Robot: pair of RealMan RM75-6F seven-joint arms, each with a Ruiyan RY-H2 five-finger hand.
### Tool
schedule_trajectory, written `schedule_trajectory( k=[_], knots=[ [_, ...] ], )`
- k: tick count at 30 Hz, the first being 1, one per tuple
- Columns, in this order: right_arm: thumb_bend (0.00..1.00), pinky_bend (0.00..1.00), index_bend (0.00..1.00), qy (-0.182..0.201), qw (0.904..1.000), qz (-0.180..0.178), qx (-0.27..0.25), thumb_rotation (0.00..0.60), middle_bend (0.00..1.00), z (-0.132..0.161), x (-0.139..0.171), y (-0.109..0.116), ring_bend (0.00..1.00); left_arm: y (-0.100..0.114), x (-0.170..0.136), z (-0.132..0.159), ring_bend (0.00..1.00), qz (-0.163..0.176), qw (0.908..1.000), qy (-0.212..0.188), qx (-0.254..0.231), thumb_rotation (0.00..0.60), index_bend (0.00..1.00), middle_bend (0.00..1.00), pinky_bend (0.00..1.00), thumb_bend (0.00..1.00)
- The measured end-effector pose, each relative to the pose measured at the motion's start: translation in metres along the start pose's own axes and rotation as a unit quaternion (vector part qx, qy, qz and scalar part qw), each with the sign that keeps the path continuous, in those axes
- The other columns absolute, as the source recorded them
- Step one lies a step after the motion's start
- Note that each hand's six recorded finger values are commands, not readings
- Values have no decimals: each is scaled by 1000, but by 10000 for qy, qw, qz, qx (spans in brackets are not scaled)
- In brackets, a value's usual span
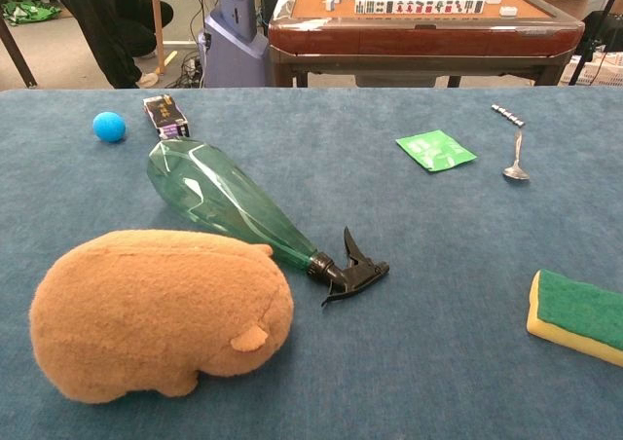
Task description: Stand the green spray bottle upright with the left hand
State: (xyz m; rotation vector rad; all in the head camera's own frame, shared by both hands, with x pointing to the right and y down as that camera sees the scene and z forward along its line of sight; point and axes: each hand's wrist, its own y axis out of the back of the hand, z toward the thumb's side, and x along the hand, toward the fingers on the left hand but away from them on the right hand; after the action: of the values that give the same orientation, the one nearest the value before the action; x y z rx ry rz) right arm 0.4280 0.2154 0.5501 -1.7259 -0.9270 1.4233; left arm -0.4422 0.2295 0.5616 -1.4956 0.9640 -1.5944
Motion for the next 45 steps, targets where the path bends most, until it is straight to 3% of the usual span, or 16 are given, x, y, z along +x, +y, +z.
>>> schedule_trajectory(
  k=[15,25,31,37,45],
  knots=[
    [294,0,44,-59,9999,-110,35,600,0,-4,2,7,0,5,1,5,0,32,9999,-120,-9,600,0,0,0,279],
    [294,0,44,-92,9998,-145,71,600,0,-5,0,9,0,12,13,19,0,72,9989,-458,67,600,0,0,0,280],
    [294,0,44,-135,9997,-159,138,600,0,-4,-4,13,0,16,29,34,0,182,9956,-914,-78,600,0,0,0,279],
    [294,0,44,-95,9996,-199,176,600,0,1,-6,16,0,15,54,63,0,-151,9869,-1595,-206,600,1,0,0,279],
    [294,0,44,-104,9996,-199,188,600,0,4,-4,17,0,10,96,114,0,-624,9679,-2397,-436,600,37,0,0,279]
  ],
)
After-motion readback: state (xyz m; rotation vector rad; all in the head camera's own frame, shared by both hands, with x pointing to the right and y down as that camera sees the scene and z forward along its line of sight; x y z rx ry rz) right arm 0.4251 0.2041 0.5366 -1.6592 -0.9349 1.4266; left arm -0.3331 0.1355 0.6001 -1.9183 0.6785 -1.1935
